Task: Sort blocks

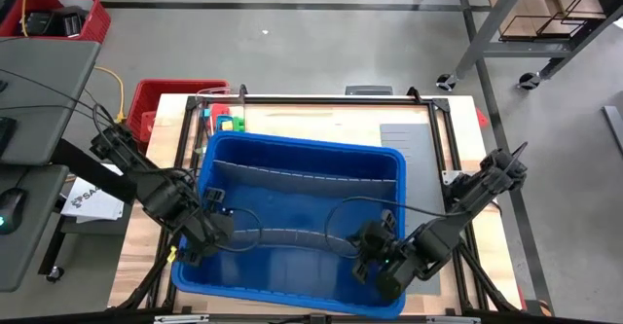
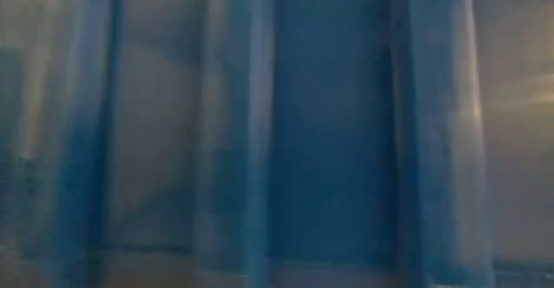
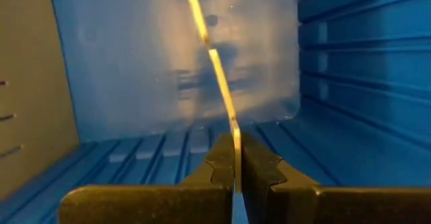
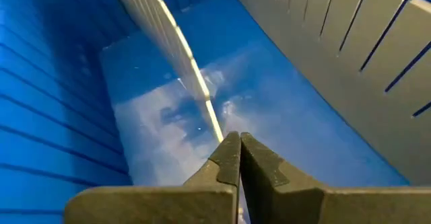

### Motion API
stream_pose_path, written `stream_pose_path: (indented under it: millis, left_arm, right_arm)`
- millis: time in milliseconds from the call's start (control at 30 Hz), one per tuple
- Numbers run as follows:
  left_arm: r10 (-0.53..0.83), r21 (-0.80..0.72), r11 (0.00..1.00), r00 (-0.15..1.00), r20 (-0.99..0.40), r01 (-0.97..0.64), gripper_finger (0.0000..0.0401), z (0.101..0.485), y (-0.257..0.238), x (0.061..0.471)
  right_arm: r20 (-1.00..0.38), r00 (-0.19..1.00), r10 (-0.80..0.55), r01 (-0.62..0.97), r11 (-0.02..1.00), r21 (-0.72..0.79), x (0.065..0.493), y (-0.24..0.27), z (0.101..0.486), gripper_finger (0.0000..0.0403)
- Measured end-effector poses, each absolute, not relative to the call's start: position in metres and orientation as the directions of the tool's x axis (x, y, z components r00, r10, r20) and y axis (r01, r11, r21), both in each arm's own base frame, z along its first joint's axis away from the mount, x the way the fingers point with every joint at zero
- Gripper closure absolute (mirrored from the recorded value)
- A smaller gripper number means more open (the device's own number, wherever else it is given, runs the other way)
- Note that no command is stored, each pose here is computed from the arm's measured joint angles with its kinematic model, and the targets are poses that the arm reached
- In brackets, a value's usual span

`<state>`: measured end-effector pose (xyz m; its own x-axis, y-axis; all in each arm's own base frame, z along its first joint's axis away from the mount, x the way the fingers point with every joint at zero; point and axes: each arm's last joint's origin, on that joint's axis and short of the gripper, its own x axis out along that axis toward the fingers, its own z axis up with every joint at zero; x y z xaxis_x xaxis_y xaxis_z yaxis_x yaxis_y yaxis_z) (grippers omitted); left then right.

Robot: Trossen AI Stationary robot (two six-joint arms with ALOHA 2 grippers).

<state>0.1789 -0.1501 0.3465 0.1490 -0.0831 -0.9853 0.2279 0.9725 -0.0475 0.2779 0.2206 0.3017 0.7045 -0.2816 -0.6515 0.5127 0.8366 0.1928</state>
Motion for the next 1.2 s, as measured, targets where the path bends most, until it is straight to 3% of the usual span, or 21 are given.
stream_pose_path:
  millis: [233, 500, 867, 1067, 1200]
  left_arm:
    - [-0.184, -0.157, 0.949, 0.077, -0.98, 0.272, 0.0401, 0.367, -0.148, 0.169]
    - [-0.219, -0.226, 0.918, -0.059, -0.974, 0.326, 0.0401, 0.347, -0.15, 0.163]
    - [-0.151, -0.164, 0.941, -0.067, -0.986, 0.295, 0.0397, 0.305, -0.153, 0.168]
    - [-0.146, -0.159, 0.95, -0.069, -0.987, 0.269, 0.0395, 0.309, -0.152, 0.168]
    - [-0.176, -0.178, 0.944, -0.034, -0.984, 0.276, 0.037, 0.322, -0.152, 0.17]
  right_arm:
    - [-0.645, 0.726, -0.24, 0.473, 0.855, 0.213, 0.269, 0.214, 0.319, 0.0403]
    - [-0.642, 0.73, -0.235, 0.469, 0.855, 0.221, 0.268, 0.213, 0.322, 0.0403]
    - [-0.643, 0.727, -0.24, 0.454, 0.87, 0.189, 0.267, 0.213, 0.322, 0.0403]
    - [-0.63, 0.741, -0.232, 0.43, 0.885, 0.18, 0.268, 0.214, 0.324, 0.0402]
    - [-0.634, 0.743, -0.213, 0.409, 0.895, 0.178, 0.267, 0.209, 0.33, 0.0385]
